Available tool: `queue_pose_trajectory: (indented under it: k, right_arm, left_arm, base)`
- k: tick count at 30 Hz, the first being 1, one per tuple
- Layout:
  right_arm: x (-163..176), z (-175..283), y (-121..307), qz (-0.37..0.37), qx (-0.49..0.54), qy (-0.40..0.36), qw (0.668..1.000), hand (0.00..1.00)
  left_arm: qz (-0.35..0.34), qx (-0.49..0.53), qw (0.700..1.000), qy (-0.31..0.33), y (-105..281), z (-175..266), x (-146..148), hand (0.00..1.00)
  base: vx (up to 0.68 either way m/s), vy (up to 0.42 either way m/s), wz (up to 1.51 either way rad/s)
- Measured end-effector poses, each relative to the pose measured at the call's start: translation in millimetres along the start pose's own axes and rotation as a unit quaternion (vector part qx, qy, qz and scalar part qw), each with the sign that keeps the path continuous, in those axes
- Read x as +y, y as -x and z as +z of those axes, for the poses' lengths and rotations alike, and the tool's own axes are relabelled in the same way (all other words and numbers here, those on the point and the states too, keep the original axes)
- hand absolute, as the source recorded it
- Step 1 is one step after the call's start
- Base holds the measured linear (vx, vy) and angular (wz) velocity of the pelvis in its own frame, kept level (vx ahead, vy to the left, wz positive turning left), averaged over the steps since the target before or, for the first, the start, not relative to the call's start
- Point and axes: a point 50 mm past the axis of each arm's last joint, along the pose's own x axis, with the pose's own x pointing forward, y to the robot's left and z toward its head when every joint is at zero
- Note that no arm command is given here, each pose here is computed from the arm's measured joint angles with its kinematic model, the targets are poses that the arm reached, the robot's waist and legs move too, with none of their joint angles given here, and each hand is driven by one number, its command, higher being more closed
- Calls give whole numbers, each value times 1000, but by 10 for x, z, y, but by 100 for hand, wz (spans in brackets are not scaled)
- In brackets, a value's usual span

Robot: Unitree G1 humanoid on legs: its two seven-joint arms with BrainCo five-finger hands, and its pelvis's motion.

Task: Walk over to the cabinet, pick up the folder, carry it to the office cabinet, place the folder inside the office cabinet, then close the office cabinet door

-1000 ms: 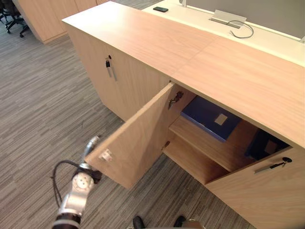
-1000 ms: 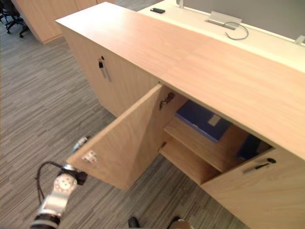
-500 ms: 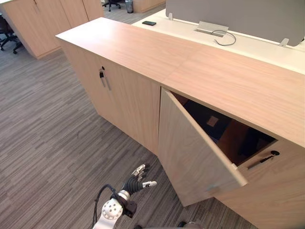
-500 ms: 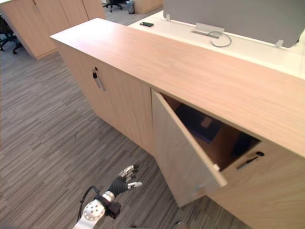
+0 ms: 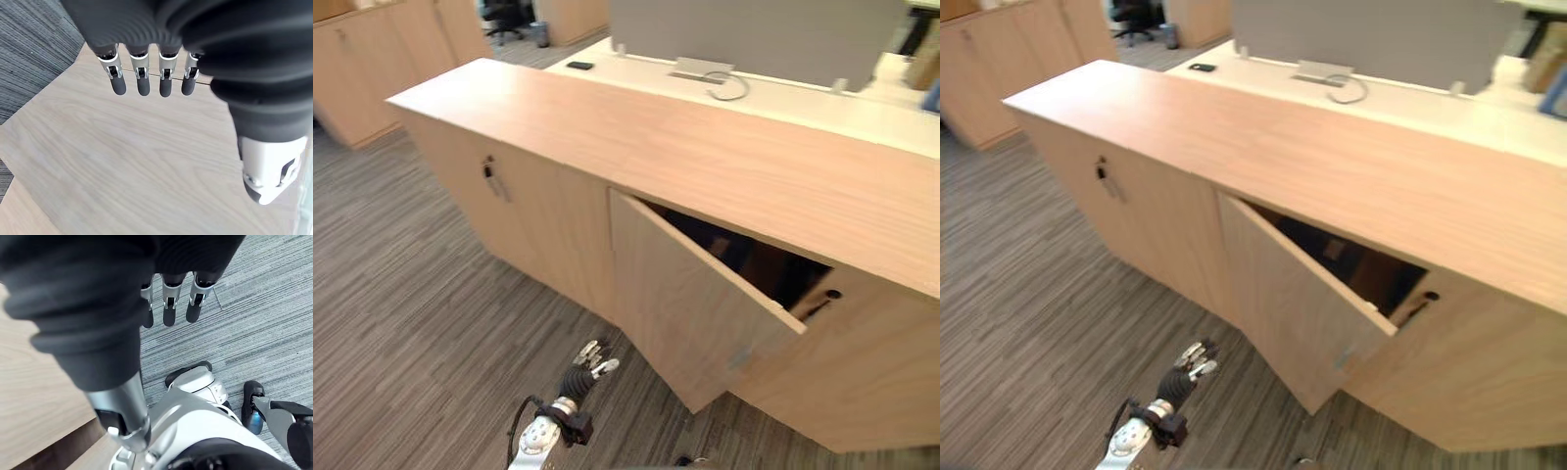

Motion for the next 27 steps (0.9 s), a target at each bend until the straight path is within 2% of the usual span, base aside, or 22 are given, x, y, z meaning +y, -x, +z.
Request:
queue_pose_trajectory:
  k: [5,8,13,16,19,27]
  right_arm:
    - [27,48,8,2,-16,37,999,0]
    - [236,221,-1,29,-51,70,996,0]
    - [554,459,-8,70,-89,103,988,0]
    - [684,467,1,90,-92,121,984,0]
    - [889,374,26,125,-86,166,974,0]
    - [804,320,6,115,-74,168,976,0]
  left_arm:
    - [132,-16,987,88,-5,-27,303,0]
    - [206,-8,967,150,103,-160,513,0]
    - [337,40,902,268,502,-636,880,0]
    - [393,81,861,314,751,-945,933,0]
    - [414,109,847,314,886,-1086,935,0]
    - [401,158,864,261,923,-1172,907,0]
  base:
    - [156,-156,-64]
    - [140,-27,-112]
    - [70,144,-106]
    - [158,274,-68]
    - [171,283,-39]
    - [127,55,-16]
